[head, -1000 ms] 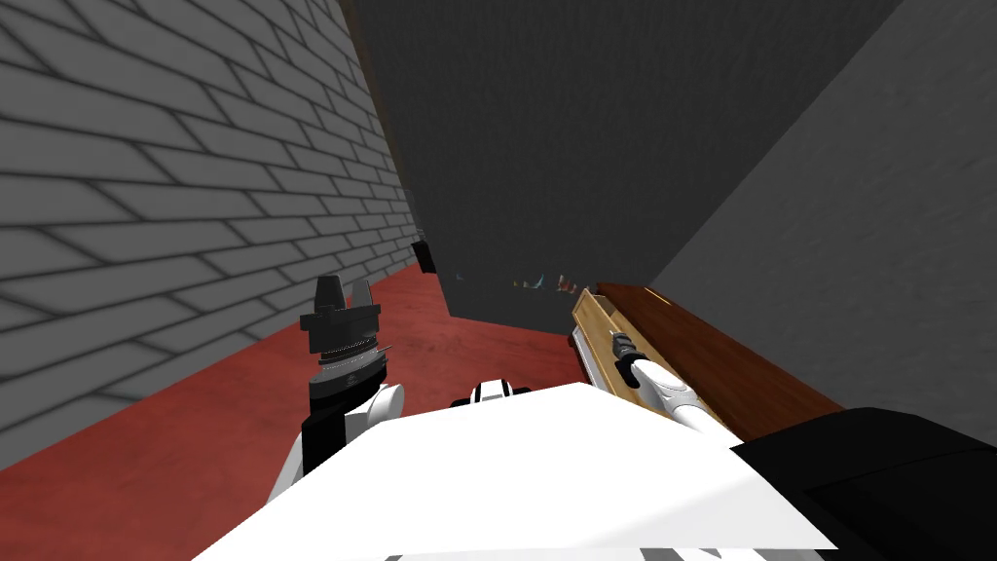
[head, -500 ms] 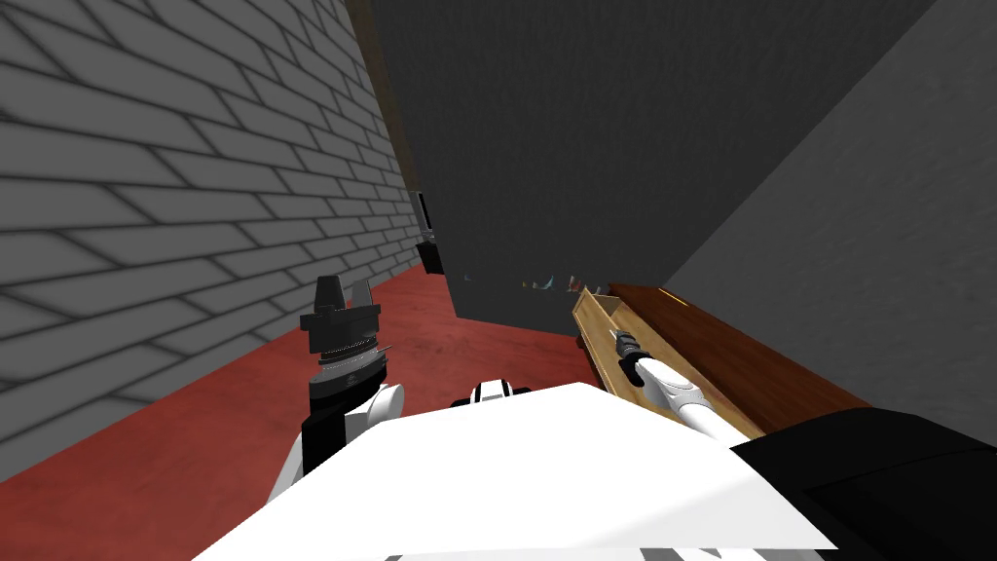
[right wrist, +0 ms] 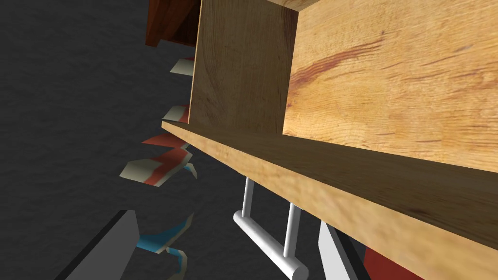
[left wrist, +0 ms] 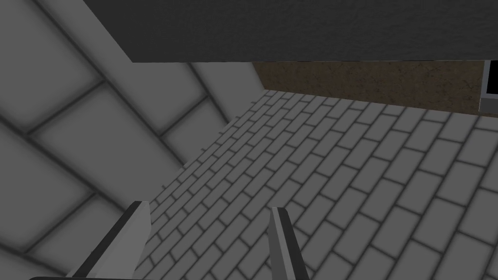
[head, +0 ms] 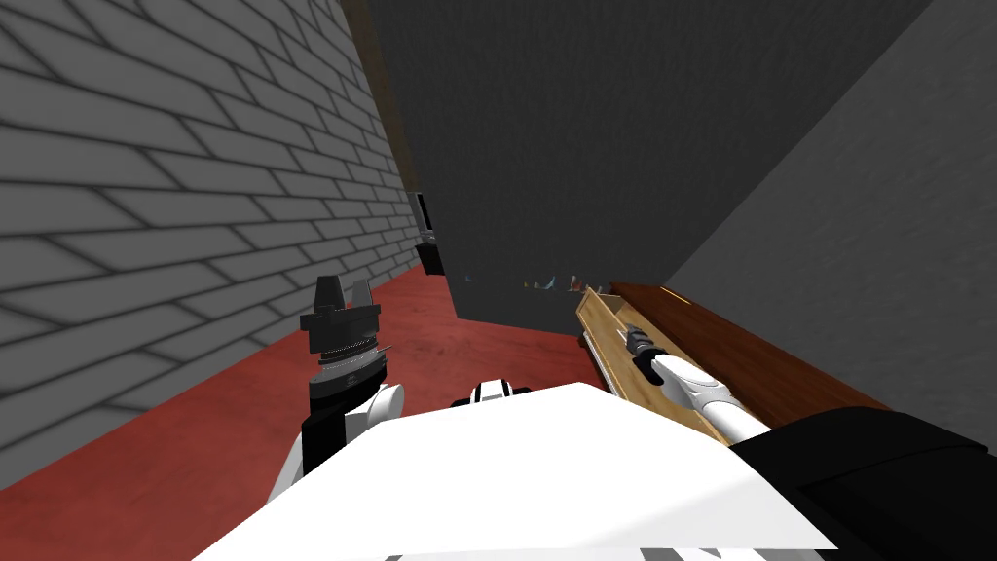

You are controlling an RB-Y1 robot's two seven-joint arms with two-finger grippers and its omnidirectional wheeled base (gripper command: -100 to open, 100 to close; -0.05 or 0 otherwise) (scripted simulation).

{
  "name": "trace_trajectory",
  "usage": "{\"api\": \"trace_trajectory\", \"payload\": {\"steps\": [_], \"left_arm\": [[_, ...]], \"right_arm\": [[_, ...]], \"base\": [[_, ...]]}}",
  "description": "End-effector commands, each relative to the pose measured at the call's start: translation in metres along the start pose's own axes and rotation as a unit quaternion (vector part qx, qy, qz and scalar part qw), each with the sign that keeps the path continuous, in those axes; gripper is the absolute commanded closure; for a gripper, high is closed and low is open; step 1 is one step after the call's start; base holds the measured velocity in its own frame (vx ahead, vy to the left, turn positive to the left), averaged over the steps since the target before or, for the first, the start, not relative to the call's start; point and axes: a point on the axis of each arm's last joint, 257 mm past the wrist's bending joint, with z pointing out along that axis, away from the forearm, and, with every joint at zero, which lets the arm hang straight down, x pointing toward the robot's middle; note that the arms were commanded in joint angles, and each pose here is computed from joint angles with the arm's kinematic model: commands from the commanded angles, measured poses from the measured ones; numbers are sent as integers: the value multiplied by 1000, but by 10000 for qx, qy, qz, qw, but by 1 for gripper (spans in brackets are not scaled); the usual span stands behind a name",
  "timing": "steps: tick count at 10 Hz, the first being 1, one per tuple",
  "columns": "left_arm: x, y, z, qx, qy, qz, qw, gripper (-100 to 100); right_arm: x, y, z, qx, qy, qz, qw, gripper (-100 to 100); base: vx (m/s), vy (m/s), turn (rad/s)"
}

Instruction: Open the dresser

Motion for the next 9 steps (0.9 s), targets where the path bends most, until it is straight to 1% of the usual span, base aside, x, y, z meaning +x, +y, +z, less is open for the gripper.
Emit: {"api": "trace_trajectory", "payload": {"steps": [1, 2, 3, 4, 9], "left_arm": [[0, 0, 0, 0, 0, 0, 10000, 0], [0, 0, 0, 0, 0, 0, 10000, 0], [0, 0, 0, 0, 0, 0, 10000, 0], [0, 0, 0, 0, 0, 0, 10000, 0], [0, 0, 0, 0, 0, 0, 10000, 0]], "right_arm": [[17, -12, 1, 9, -44, -6, 10000, -100], [24, -17, 1, 14, -55, -10, 10000, -100], [19, -11, 1, -12, -54, -6, 10000, -100], [19, -11, 1, -24, -63, -2, 10000, 0], [18, -8, 1, -42, -76, 2, 10000, 0]], "base": [[20, 82, -21], [22, 76, -18], [11, 30, -6], [3, 7, 2], [0, 0, 0]]}}
